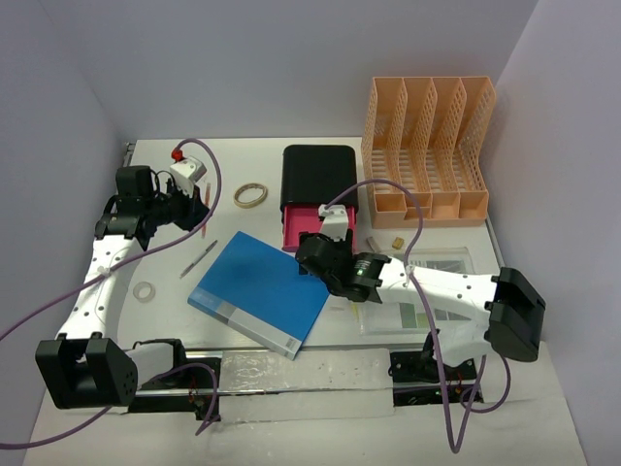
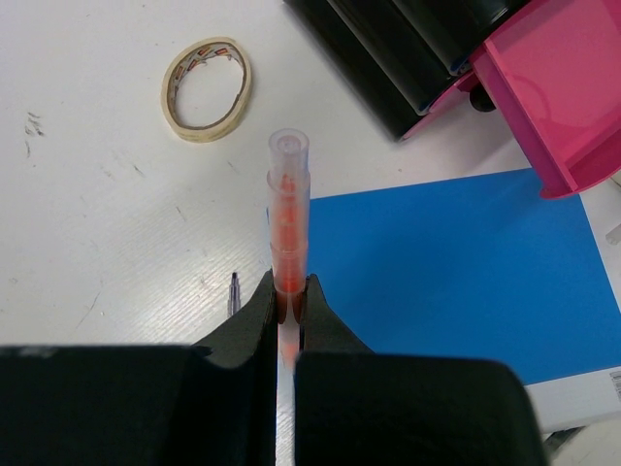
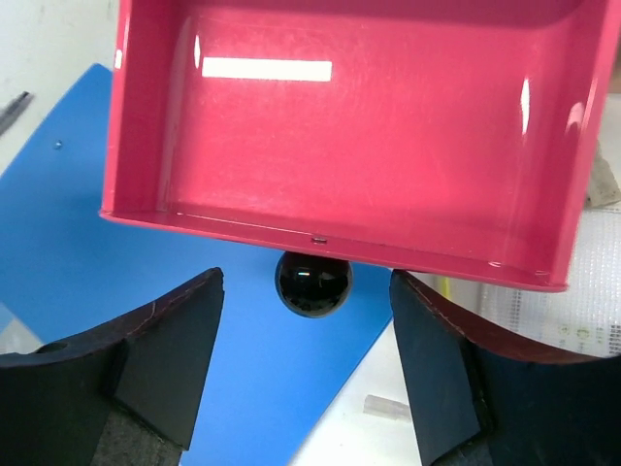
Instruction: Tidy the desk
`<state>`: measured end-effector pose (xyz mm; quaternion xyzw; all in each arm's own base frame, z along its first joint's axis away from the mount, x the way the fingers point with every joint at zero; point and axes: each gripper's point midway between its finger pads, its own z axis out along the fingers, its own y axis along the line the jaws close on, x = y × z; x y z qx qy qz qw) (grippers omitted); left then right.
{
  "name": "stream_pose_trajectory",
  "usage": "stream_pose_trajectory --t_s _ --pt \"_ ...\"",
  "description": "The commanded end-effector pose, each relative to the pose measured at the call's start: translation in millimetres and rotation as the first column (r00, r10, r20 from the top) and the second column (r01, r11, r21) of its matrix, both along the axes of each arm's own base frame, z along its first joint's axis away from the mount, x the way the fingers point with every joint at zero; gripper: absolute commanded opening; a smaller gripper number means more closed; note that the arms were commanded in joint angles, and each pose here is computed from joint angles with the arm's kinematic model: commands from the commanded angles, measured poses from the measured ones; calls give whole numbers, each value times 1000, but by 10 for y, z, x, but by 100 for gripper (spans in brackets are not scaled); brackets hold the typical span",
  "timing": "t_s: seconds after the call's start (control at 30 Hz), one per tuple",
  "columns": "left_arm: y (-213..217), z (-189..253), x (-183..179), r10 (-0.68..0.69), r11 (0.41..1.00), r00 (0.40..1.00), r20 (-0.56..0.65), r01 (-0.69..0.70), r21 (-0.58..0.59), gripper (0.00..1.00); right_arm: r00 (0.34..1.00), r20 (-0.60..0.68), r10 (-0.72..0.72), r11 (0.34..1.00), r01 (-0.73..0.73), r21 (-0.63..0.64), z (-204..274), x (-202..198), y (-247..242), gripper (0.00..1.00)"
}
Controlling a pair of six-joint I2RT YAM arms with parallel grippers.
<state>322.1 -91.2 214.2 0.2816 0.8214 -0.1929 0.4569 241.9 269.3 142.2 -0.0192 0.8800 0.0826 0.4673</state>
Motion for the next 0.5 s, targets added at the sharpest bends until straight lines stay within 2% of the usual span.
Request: stream_pose_trajectory --t_s 0.0,0.2,0.33,0.47 --pt "-33 133 -14 -30 999 999 36 30 -16 0 999 43 7 998 -9 62 284 -35 -32 78" --pt "-43 206 -16 -36 999 998 49 37 -19 0 993 54 108 988 -113 101 433 -142 8 79" --pt "-58 278 -67 -44 999 998 51 45 -25 0 976 50 212 963 -217 161 628 -299 69 78" --pt "-59 369 -126 -44 999 997 62 46 -25 0 965 91 247 941 -261 217 903 -388 12 78"
